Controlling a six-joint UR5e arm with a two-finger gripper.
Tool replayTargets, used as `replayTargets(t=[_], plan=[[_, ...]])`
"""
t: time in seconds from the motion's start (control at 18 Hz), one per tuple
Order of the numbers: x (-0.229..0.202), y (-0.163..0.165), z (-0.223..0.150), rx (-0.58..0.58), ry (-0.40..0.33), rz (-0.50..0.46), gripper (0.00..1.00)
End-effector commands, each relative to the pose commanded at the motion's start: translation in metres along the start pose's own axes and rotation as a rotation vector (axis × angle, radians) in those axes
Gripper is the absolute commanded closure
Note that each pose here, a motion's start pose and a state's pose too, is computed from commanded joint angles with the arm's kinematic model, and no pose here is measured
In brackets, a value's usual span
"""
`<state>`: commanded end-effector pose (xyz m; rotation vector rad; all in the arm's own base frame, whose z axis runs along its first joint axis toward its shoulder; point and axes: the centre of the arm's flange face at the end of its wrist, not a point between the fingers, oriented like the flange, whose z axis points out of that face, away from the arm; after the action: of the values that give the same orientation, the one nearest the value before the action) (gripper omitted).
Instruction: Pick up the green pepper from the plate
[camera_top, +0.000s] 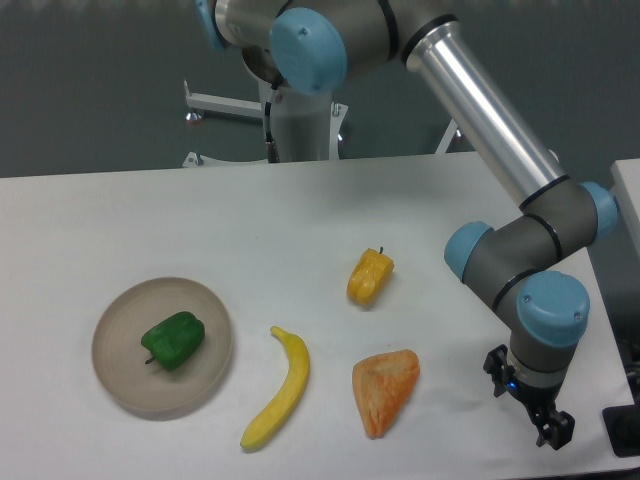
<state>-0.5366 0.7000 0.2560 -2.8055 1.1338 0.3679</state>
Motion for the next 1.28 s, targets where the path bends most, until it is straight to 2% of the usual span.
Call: replayTargets(t=[0.89,1.06,1.28], plan=[[0.006,-0.014,-0.023,-0.005,-0.002,-0.019,0.0],[0.013,-0.044,-0.036,0.008,-0.005,-0.054,0.0],[0.027,-0.077,-0.063,0.054,0.0,-0.174,0.0]])
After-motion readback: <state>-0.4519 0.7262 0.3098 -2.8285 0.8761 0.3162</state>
